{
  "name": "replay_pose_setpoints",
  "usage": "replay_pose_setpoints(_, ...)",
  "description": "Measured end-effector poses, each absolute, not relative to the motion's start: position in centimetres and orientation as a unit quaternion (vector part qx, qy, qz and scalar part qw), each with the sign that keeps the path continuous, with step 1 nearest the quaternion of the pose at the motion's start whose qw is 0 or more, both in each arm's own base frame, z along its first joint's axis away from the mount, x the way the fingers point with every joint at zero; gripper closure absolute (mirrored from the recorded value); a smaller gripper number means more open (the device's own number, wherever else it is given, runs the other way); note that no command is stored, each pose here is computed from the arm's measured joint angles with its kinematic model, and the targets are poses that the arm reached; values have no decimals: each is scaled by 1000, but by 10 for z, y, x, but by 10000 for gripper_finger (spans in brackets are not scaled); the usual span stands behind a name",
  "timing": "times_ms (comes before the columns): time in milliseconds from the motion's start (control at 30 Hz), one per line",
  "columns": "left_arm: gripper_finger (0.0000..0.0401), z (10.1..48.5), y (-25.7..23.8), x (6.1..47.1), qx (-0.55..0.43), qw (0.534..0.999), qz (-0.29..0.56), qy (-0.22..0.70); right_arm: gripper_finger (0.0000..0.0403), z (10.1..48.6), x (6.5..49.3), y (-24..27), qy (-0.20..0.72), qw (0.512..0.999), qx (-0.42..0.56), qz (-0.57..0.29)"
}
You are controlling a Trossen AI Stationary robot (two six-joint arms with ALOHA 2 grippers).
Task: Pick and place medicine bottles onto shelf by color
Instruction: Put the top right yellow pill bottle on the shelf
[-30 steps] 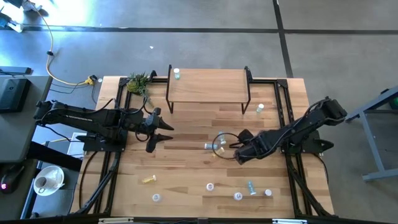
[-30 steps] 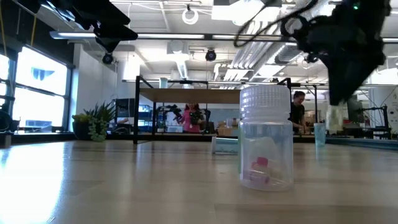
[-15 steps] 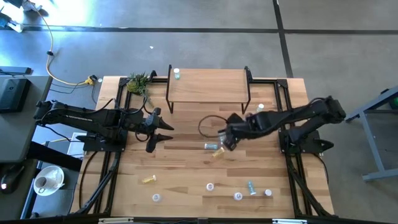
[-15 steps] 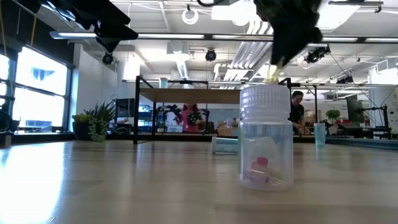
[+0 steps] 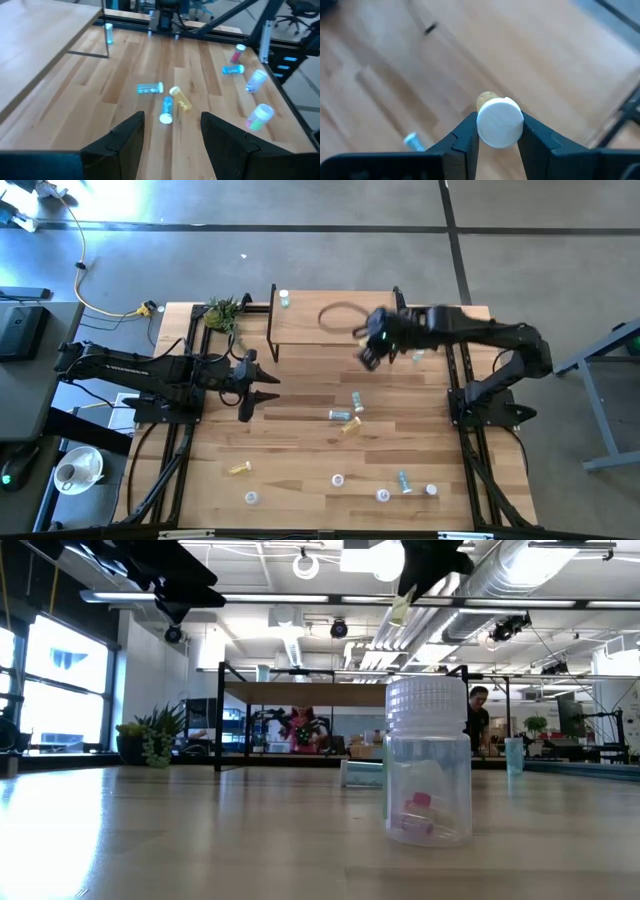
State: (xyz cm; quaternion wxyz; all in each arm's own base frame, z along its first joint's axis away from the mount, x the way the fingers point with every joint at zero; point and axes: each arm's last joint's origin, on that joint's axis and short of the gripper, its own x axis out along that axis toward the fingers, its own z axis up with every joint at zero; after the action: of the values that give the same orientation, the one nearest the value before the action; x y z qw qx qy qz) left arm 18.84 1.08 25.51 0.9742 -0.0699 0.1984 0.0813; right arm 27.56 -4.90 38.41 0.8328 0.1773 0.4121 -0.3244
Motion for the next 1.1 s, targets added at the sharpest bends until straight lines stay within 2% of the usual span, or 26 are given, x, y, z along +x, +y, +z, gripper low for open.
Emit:
replay_pose_setpoints(233,217,254,11,189,-69,974,87,200,304,418,253,-101,362,821,200,-393)
replay_pose_setpoints(467,217,255,12,190,-69,975,88,193,304,421,227,-153,336,780,235,-472)
replay_pose_setpoints(667,217,255,12,190,-70,975,88,193,304,402,228,-184,374,749,259,-482)
replay_pose_setpoints(1100,217,255,12,190,-83,974,89,192,304,337,279,-208,513,719,217,-415)
